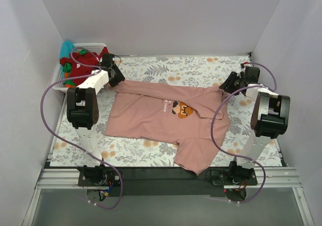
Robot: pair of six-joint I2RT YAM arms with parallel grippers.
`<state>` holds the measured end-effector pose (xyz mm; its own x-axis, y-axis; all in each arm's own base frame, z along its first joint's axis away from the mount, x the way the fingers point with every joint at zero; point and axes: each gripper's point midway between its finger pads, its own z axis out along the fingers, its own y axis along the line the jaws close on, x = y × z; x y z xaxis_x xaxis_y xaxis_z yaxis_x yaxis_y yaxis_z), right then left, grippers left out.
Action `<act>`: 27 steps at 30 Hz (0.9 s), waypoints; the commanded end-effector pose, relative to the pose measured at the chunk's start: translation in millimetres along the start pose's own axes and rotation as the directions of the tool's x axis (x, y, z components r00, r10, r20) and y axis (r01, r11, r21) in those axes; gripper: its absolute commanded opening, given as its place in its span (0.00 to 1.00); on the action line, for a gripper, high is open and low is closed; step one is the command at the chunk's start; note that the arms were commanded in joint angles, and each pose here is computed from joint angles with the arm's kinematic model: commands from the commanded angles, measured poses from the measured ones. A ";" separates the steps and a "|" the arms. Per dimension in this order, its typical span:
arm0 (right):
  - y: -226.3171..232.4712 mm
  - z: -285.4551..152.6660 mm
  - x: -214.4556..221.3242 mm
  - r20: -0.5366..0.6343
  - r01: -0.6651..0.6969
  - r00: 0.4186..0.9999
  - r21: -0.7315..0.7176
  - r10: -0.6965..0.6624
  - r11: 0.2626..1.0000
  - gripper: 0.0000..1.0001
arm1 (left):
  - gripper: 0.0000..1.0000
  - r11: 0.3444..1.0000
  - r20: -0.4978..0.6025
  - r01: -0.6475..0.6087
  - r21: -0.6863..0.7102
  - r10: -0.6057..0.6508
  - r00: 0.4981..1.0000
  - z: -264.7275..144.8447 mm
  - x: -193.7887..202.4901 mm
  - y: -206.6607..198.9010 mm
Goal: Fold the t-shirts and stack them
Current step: Fold the tshirt
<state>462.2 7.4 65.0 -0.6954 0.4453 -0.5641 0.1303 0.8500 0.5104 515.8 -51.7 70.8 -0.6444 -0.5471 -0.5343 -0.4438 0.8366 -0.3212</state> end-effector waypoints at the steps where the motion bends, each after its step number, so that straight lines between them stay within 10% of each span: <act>1: 12.1 3.6 -39.4 0.094 0.050 0.995 -0.060 -0.044 0.997 0.48 | 0.38 1.000 -0.011 -0.015 0.027 0.015 1.000 16.3 0.5 -8.3; 11: 7.2 35.1 -35.0 0.053 0.016 0.999 -0.125 -0.009 0.992 0.41 | 0.35 0.999 -0.071 -0.023 -0.023 0.021 0.997 40.9 26.1 9.8; 19: -6.4 43.3 -44.2 0.081 0.019 0.997 -0.082 -0.013 0.996 0.01 | 0.32 0.992 -0.106 -0.013 -0.122 0.000 0.994 44.7 42.8 33.4; 27: -38.5 33.6 -86.4 0.176 0.000 0.984 -0.004 0.001 1.000 0.01 | 0.29 0.982 -0.129 0.033 -0.185 -0.057 0.990 49.5 54.2 46.2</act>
<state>512.1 -25.2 46.1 -0.6513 0.4987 -0.5720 0.1419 0.8205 0.5538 523.6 -51.4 25.7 -0.6506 -0.5775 -0.4932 -0.4972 0.8148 -0.2981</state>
